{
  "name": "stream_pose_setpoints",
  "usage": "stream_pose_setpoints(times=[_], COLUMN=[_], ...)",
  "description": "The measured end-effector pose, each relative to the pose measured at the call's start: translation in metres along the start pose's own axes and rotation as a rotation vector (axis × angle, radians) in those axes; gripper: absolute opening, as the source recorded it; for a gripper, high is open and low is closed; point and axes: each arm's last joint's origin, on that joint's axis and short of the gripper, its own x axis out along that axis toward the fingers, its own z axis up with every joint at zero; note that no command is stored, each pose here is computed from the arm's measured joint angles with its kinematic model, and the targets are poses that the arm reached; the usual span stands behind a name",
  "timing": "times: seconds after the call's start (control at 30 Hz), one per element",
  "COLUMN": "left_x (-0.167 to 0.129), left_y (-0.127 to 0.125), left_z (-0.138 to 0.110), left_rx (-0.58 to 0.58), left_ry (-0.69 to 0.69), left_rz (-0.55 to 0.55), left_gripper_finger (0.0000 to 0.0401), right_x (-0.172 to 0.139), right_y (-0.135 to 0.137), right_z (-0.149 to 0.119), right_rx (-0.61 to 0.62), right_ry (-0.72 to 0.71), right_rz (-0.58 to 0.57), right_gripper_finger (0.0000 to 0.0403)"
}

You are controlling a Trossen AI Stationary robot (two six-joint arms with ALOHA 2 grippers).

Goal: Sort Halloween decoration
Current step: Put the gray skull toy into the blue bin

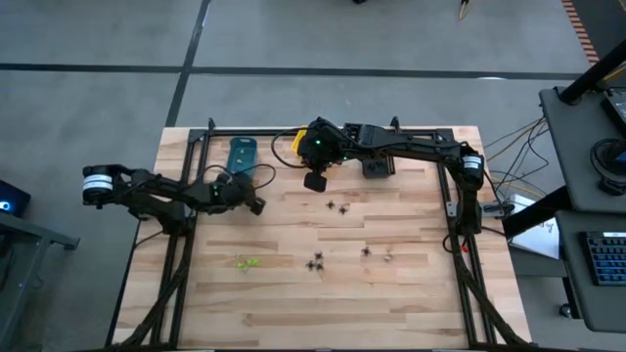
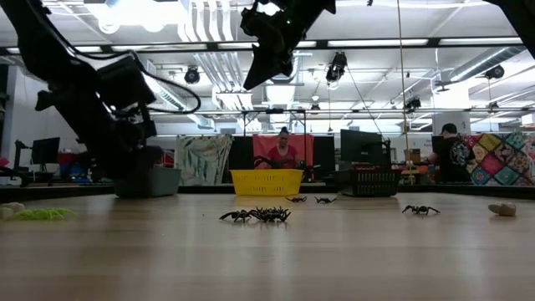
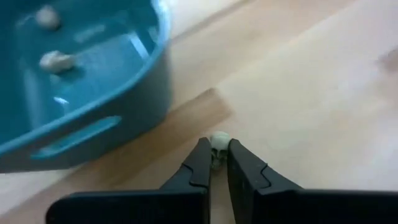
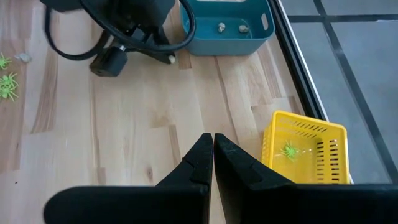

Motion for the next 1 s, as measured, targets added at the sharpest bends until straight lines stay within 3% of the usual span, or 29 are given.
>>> stream_pose_setpoints(times=[0.33,0.53,0.73,1.0], left_x=[-0.025,-0.064,-0.083,-0.039], left_y=[-0.008,-0.007,0.021,0.083], left_z=[0.028,0.071,0.106,0.131], left_rx=[-0.06,-0.066,-0.043,-0.148], left_ry=[-0.021,-0.069,0.086,0.233], left_rz=[-0.205,-0.186,0.0,-0.067], left_gripper_finger=[0.0002,0.0001,0.0001,0.0001], right_x=[-0.004,-0.011,-0.018,-0.024], right_y=[0.0,-0.001,-0.001,-0.001], right_z=[0.001,0.002,0.005,0.007], right_rx=[-0.011,-0.012,-0.002,0.039], right_ry=[0.004,-0.006,-0.024,-0.004], right_rz=[0.001,-0.001,-0.004,0.0], right_gripper_finger=[0.0009,0.0009,0.0009,0.0009])
